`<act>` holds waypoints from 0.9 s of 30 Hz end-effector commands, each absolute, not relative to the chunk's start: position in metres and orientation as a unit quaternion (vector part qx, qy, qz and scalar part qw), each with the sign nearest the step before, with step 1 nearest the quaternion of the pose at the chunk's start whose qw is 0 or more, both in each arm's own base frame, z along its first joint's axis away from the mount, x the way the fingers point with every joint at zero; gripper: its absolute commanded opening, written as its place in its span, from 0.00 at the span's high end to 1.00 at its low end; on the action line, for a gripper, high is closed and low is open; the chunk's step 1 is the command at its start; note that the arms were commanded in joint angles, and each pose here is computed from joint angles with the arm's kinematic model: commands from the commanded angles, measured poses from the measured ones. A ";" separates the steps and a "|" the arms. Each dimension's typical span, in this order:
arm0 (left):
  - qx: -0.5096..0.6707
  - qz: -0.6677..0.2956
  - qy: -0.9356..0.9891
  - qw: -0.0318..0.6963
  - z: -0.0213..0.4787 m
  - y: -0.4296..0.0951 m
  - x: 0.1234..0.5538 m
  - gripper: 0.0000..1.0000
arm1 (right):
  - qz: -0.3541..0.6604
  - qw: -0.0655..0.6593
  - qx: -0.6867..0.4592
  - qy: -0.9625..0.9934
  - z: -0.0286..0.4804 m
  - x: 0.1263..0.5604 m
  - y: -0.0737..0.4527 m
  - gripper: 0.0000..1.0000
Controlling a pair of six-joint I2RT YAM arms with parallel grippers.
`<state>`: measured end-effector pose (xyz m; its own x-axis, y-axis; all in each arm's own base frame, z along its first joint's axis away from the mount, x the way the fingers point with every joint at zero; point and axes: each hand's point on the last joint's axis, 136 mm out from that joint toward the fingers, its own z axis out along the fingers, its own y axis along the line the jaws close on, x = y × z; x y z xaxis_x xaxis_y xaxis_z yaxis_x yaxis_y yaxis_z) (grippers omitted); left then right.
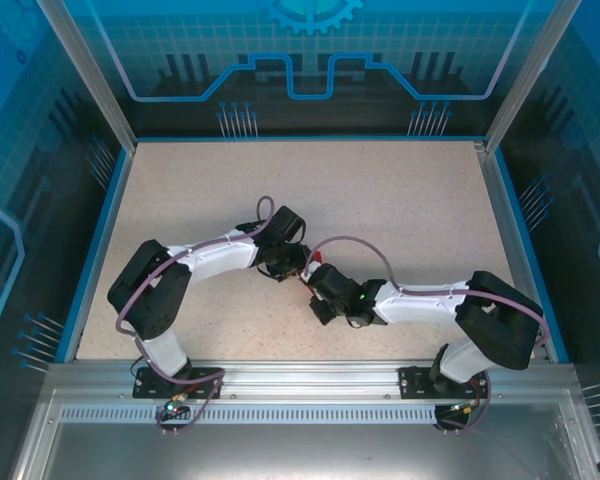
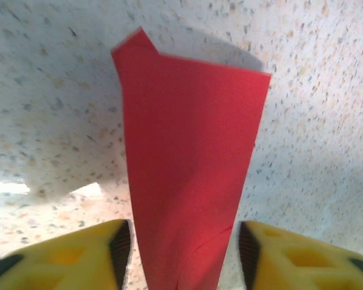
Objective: Fold a paper plane with a square sheet of paper (pick it up from the middle)
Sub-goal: Fold the wing for the fifth time at the center of the table.
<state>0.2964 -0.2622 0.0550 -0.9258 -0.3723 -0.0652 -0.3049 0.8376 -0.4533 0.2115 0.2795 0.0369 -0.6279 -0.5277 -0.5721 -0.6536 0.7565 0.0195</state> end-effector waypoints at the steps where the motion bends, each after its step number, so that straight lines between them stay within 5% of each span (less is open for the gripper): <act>1: -0.168 -0.227 0.953 0.110 0.092 -0.255 0.300 0.36 | 0.197 0.265 -0.312 0.891 0.048 0.207 0.291 1.00; 9: -0.169 -0.232 0.946 0.152 0.114 -0.240 0.296 0.29 | 0.330 0.236 -0.240 0.882 0.057 0.215 0.283 1.00; 19: -0.167 -0.286 0.932 0.148 0.107 -0.249 0.287 0.54 | 0.427 0.202 -0.168 0.865 0.054 0.223 0.278 1.00; 27: -0.150 -0.338 0.918 0.142 0.099 -0.266 0.283 0.64 | 0.459 0.164 -0.094 0.868 0.038 0.228 0.266 1.00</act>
